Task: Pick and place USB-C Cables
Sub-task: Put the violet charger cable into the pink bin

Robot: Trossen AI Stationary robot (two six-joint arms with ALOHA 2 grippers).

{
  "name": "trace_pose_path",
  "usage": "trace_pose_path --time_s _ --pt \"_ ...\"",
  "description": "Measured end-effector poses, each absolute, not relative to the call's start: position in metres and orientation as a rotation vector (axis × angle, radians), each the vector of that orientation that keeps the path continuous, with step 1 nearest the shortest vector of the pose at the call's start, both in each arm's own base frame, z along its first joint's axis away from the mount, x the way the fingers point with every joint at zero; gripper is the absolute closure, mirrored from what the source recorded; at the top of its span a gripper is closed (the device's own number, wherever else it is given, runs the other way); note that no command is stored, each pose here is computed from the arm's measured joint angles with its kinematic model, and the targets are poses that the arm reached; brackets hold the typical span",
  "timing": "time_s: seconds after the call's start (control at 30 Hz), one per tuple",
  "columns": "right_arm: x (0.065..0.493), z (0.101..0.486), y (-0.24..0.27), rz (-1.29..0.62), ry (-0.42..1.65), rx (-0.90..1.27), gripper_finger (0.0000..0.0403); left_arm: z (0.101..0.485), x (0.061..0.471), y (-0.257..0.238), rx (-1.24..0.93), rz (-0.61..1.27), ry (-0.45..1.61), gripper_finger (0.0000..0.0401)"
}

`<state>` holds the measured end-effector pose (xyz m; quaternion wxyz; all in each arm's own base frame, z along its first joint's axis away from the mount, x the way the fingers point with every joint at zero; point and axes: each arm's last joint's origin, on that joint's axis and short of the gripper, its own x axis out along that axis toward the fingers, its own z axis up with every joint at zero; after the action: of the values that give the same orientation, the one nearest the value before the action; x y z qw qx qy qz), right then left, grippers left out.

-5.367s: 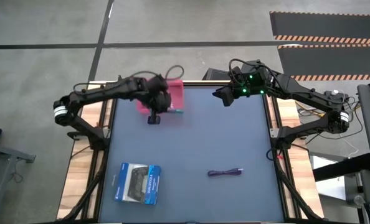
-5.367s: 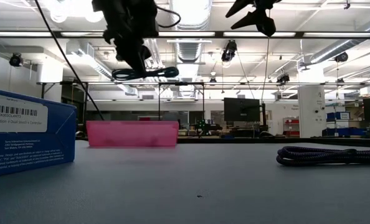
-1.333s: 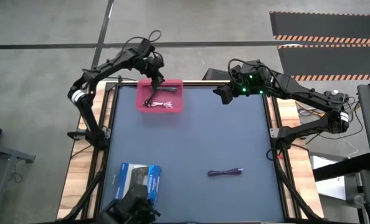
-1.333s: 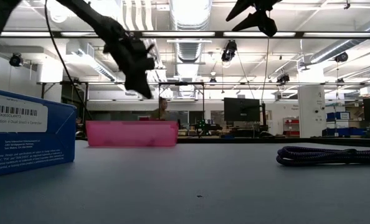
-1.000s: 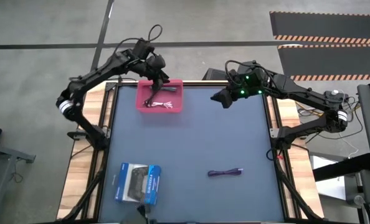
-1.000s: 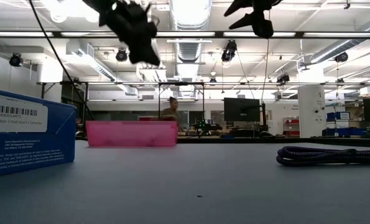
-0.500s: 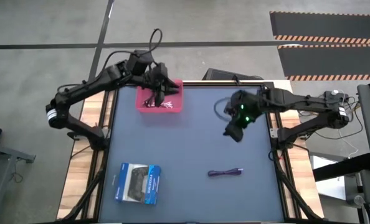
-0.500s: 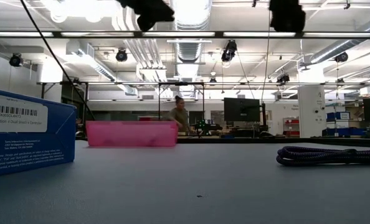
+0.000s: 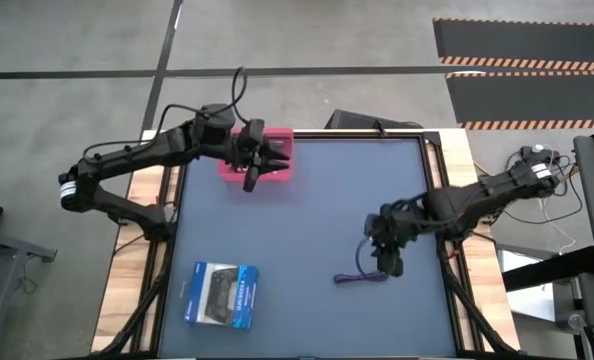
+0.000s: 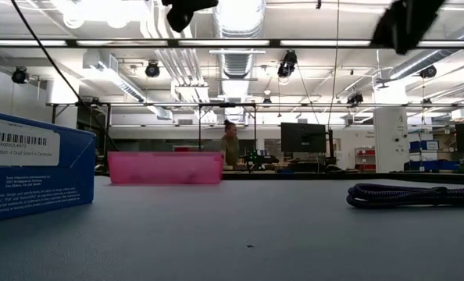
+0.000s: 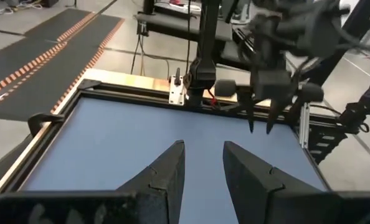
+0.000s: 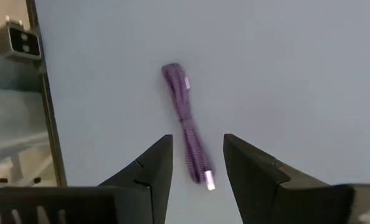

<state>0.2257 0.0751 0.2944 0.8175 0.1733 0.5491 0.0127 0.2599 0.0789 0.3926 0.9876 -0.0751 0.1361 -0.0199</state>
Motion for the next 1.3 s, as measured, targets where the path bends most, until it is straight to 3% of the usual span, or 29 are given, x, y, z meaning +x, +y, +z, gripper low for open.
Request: trace_pose_path --time_s 0.23,0.37,0.53,0.73,1.03,1.3 --pt "0.215 0.238 0.104 0.083 1.176 0.397 0.0271 0.378 0.251 0.076 -0.205 0.009 0.238 0.0308" --pt "0.21 0.215 0.118 0.051 1.163 0.292 0.0271 0.371 0.251 0.077 -0.259 0.027 0.242 0.0308" --pt "0.223 0.187 0.127 -0.007 1.222 0.142 0.0271 0.371 0.251 0.077 -0.266 0.031 0.238 0.0308" --pt "0.24 0.154 0.138 -0.062 1.319 0.125 0.0271 0.371 0.251 0.078 -0.26 0.064 0.232 0.0308" --pt "0.246 0.142 0.141 -0.029 1.318 0.084 0.0271 0.371 0.251 0.08 -0.245 0.118 0.225 0.0308" --pt "0.242 0.151 0.139 -0.06 1.314 0.181 0.0271 0.369 0.251 0.08 -0.247 0.124 0.232 0.0308"
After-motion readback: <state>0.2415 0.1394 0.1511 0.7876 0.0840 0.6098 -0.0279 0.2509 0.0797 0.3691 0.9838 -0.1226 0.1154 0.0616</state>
